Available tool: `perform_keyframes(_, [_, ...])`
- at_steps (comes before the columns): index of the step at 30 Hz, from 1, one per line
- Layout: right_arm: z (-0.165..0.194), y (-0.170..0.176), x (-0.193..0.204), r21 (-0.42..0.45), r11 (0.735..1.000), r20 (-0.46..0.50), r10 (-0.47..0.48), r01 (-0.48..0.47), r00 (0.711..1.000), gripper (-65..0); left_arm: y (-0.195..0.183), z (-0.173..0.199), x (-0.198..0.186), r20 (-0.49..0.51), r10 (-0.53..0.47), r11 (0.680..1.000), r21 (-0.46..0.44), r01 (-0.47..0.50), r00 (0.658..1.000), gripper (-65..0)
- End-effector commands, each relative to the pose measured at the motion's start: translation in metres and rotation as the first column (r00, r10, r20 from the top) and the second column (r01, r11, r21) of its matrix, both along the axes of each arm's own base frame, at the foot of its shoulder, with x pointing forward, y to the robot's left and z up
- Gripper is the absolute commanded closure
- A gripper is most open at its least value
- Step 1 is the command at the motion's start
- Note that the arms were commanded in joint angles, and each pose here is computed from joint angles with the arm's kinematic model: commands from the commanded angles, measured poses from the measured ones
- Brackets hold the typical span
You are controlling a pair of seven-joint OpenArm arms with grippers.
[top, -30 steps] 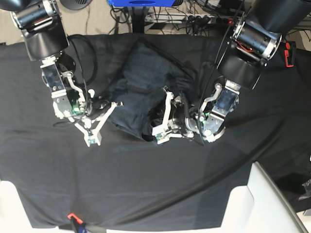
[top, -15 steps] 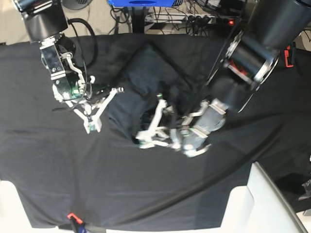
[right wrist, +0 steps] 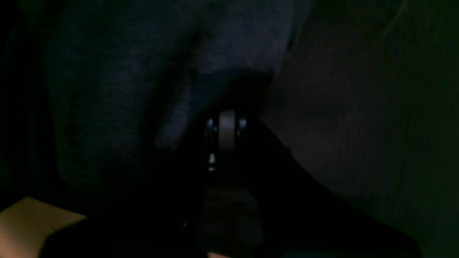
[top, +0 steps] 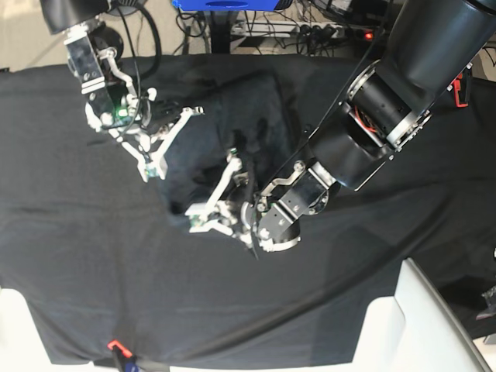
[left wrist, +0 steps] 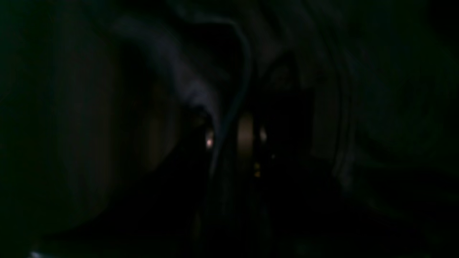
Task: Fold the T-shirt properly
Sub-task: 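Fold the hem end up over the shirt with the left gripper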
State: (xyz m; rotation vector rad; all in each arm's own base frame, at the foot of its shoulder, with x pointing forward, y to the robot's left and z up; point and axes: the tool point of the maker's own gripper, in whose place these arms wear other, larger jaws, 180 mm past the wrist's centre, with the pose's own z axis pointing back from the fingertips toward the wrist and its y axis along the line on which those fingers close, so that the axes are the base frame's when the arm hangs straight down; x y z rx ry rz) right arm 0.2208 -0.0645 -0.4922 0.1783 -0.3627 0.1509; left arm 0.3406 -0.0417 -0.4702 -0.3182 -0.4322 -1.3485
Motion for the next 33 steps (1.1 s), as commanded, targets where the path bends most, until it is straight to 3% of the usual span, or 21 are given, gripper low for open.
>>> perform_keyframes(1, [0.001, 0.001, -0.006, 0.003, 1.000, -0.023, -0.007, 0.008, 1.000, 0.0, -0.011, 0.018, 0.017, 0.043, 0.004, 0.999, -0.046, -0.002, 0.999, 0.0])
perform_keyframes(8, [0.002, 0.006, -0.024, 0.016, 1.000, -0.045, -0.012, 0.013, 0.999, 0.0, -0.034, 0.027, 0.014, 0.052, -0.019, 0.996, -0.087, 0.024, 0.998, 0.0])
perform_keyframes(15, [0.000, 0.006, -0.028, 0.017, 1.000, -0.053, -0.014, 0.015, 0.999, 0.0, -0.047, 0.016, -0.007, 0.047, -0.125, 0.991, -0.034, 0.126, 0.991, 0.0])
perform_keyframes(33, [-0.001, -0.004, -0.027, -0.010, 0.997, -0.056, -0.072, 0.071, 0.996, 0.0, -0.041, 0.017, -0.001, 0.052, -0.120, 0.993, -0.018, 0.121, 0.991, 0.0])
